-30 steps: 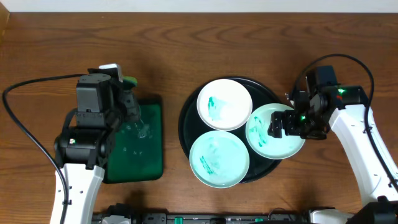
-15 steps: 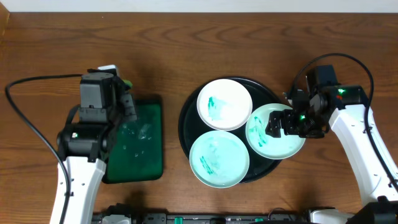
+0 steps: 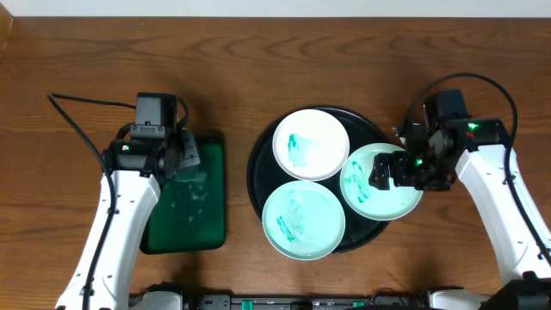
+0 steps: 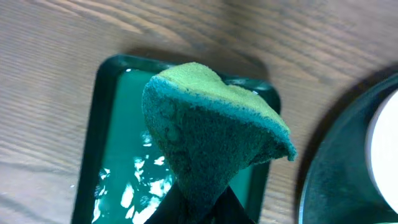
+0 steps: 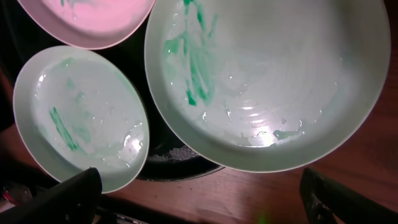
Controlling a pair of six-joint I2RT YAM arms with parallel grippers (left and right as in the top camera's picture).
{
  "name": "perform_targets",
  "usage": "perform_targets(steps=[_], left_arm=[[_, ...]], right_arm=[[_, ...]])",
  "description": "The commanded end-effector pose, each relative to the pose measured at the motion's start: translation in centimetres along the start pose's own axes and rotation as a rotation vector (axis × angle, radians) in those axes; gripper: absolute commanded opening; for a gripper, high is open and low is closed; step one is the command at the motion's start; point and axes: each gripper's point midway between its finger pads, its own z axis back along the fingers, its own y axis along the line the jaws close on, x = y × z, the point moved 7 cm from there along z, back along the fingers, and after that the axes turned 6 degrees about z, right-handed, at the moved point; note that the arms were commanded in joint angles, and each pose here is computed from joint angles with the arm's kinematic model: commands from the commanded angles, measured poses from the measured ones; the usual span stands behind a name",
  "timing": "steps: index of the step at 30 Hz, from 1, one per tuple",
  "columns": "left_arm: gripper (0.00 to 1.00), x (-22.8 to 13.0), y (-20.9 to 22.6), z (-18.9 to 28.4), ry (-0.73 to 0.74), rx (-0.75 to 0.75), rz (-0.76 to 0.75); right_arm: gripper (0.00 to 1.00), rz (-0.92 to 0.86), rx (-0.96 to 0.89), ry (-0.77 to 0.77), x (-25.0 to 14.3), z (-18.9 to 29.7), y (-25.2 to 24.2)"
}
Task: Clean dirty plates on tray and stack at the side
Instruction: 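Move the right gripper to the rim of the top plate and grip it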
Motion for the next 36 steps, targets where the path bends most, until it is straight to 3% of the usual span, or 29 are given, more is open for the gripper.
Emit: perform_targets(steps=[1,5,10,18,26,36], left_arm=[[0.07,0.6,-0.4,2.0,-0.078,-0.062,0.031],[0.07,0.3,0.0,4.4,-0.131,-0.092,0.107],[0.07,-2.4,1.2,4.6,0.002,-0.027,0.209],[0.07,-2.9,1.4,5.0,0.02,-0.023,0.188],[0.07,-3.0,1.3,5.2,0.022,-0.043,0.176],[0.07,-3.5,1.3,4.1,0.088,-0.008,0.171]], right_arm=[[0.99,-0.018,0.003,0.006,-0.1,-0.1,0.3],[0.99,-0.01,0.005,0.005,-0.1,-0.1,0.3],[0.99,0.004,0.009,-0.003,0.0,-0.1,0.4],[0.99,0.046,0.039,-0.034,0.5,-0.1,0.7],[0.93,0.124,0.093,-0.185,2.9,0.4,1.9],[0.96,0.249,0.047,-0.347,6.5,0.1,3.9]])
